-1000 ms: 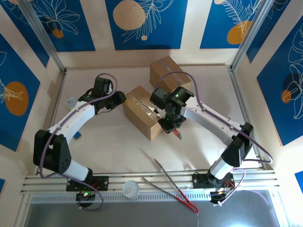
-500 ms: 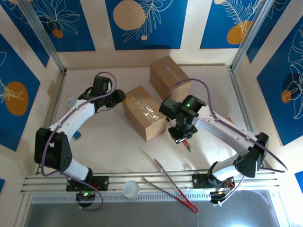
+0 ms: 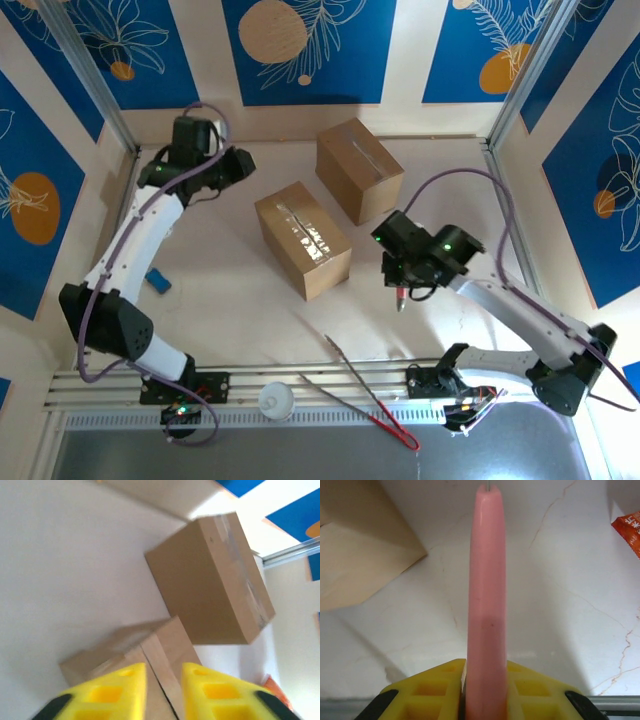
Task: Unpack the express box
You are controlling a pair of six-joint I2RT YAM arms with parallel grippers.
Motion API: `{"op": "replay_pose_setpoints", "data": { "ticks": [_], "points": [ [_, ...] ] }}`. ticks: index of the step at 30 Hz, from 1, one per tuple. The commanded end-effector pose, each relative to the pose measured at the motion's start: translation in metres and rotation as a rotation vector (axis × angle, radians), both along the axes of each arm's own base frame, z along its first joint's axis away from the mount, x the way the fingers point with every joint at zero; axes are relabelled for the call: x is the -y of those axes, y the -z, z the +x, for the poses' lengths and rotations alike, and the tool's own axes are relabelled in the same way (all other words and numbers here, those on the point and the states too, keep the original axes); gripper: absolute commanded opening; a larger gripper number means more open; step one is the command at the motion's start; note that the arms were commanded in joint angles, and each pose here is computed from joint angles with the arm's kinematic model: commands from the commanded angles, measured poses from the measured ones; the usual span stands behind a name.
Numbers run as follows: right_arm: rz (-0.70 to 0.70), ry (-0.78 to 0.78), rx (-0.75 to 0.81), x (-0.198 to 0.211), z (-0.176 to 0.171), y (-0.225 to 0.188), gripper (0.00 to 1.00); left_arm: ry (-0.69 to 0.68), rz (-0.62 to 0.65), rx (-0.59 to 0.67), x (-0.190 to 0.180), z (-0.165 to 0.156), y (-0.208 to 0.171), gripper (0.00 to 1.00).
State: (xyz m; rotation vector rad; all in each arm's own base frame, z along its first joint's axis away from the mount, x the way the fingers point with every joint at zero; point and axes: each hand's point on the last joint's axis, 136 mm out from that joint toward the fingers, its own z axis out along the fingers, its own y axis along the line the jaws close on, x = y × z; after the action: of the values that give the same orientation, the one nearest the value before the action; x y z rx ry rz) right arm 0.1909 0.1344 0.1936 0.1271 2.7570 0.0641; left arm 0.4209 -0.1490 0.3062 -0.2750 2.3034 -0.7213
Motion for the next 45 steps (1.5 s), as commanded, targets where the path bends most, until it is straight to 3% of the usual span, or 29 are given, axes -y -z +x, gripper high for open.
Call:
{"op": "replay_pose_setpoints", "data": {
  "ticks": [1,5,13,25,32,37,45],
  "points": [
    [0.002,0.173,0.066,-0.010,0.020,0.011,0.00,-0.066,0.187,-0.137,-0.035,0.022,0.051,0.17],
    [-0.033,0.228,0.049,-0.026,0.027,0.028,0.00,-0.075,0.266,-0.158,-0.041,0.056,0.080,0.16],
    [-0.035,0.260,0.014,-0.060,0.043,0.051,0.00,0.011,0.169,-0.203,-0.011,0.071,0.133,0.17],
    [-0.035,0.142,0.007,-0.092,0.085,0.057,0.00,0.054,0.033,-0.230,0.009,0.022,0.167,0.17],
    [-0.030,-0.065,0.034,-0.120,0.118,0.052,0.00,-0.005,0.077,-0.263,-0.013,-0.025,0.165,0.17],
    [-0.064,-0.210,0.042,-0.130,0.128,0.058,0.00,-0.064,0.059,-0.324,-0.024,-0.061,0.184,0.17],
    [-0.092,-0.313,0.092,-0.126,0.143,0.054,0.00,-0.098,0.078,-0.414,-0.032,-0.084,0.215,0.22]
  ]
}}
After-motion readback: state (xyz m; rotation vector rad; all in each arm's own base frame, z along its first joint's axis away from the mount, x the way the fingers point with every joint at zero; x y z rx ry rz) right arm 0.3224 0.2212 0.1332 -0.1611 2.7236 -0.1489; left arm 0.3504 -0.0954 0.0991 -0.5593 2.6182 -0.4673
